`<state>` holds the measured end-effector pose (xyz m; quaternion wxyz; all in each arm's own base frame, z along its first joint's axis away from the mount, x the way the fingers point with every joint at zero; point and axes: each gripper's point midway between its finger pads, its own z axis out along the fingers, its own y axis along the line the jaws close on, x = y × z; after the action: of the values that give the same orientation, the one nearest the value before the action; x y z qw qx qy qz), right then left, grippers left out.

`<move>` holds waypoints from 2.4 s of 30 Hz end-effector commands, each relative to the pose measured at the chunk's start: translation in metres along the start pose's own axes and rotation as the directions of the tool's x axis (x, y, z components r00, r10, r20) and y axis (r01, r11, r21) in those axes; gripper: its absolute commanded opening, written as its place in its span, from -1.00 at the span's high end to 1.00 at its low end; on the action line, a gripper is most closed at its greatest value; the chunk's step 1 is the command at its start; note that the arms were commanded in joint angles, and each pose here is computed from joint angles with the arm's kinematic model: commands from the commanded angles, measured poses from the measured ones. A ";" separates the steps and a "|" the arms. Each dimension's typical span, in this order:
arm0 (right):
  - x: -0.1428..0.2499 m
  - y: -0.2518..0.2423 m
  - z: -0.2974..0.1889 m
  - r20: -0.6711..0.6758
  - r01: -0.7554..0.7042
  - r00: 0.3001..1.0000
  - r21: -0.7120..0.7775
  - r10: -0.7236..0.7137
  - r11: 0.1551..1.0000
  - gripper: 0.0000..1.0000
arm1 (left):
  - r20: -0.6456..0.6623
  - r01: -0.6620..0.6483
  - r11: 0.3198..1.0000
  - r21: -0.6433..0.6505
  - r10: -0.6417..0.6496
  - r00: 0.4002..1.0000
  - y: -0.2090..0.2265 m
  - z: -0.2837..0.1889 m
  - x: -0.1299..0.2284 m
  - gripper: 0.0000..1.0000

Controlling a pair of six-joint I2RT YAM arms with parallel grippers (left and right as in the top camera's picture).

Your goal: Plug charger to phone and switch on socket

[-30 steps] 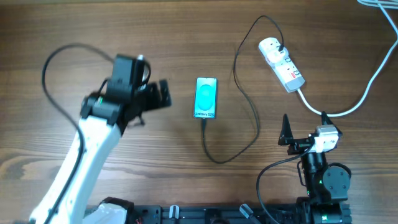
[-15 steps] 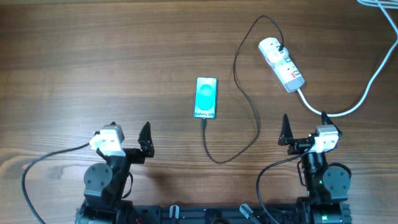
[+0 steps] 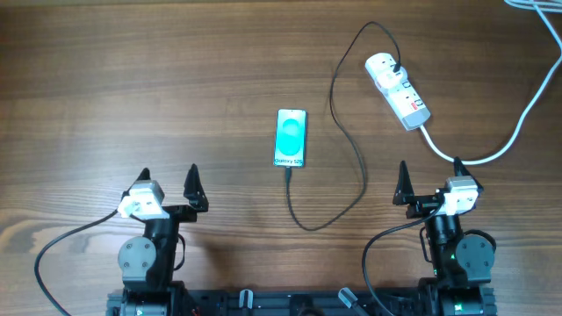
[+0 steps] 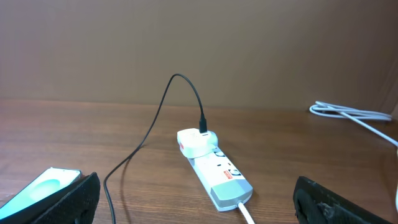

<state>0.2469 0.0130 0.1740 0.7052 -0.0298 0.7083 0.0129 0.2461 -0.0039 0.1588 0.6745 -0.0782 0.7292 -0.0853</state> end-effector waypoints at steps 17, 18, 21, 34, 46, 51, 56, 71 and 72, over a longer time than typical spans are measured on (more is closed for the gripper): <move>-0.002 -0.002 0.000 0.009 0.000 1.000 0.007 0.000 1.000 -0.99 | 0.000 -0.221 0.975 0.017 0.221 0.975 -0.002 0.000 0.003 -1.00; -0.002 -0.002 0.000 0.010 -0.001 1.000 0.007 0.000 1.000 -1.00 | 0.000 -0.221 0.975 0.014 0.221 0.975 -0.001 0.000 0.003 -1.00; -0.002 -0.002 0.000 0.009 0.000 1.000 0.007 0.000 1.000 -1.00 | 0.000 -0.199 0.980 0.011 0.199 0.980 -0.001 0.000 0.003 -1.00; -0.002 -0.002 0.000 0.009 0.000 1.000 0.007 0.000 1.000 -0.99 | 0.002 -0.200 0.980 0.011 0.200 0.980 -0.001 0.000 0.002 -1.00; -0.002 -0.002 0.000 0.010 0.000 1.000 0.007 0.000 1.000 -0.99 | 0.002 -0.200 0.980 0.011 0.200 0.980 -0.001 0.000 0.002 -1.00; -0.002 -0.002 0.000 0.010 0.002 1.000 0.007 -0.002 1.000 -0.99 | 0.002 -0.200 0.980 0.011 0.200 0.980 -0.001 0.000 0.002 -1.00; -0.002 -0.002 0.000 0.010 0.002 1.000 0.007 -0.002 1.000 -0.99 | 0.002 -0.200 0.980 0.011 0.200 0.980 -0.001 0.000 0.002 -1.00; -0.002 -0.002 0.000 0.010 0.002 1.000 0.007 -0.002 1.000 -0.99 | 0.002 -0.200 0.980 0.011 0.200 0.980 -0.001 0.000 0.002 -1.00; -0.002 -0.002 0.000 0.010 0.002 1.000 0.007 -0.002 1.000 -1.00 | 0.003 -0.200 0.980 0.011 0.200 0.980 -0.001 0.000 0.002 -1.00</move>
<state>0.2469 0.0130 0.1740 0.7052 -0.0298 0.7083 0.0129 0.2461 -0.0060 0.1588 0.6796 0.0032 0.7334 -0.0186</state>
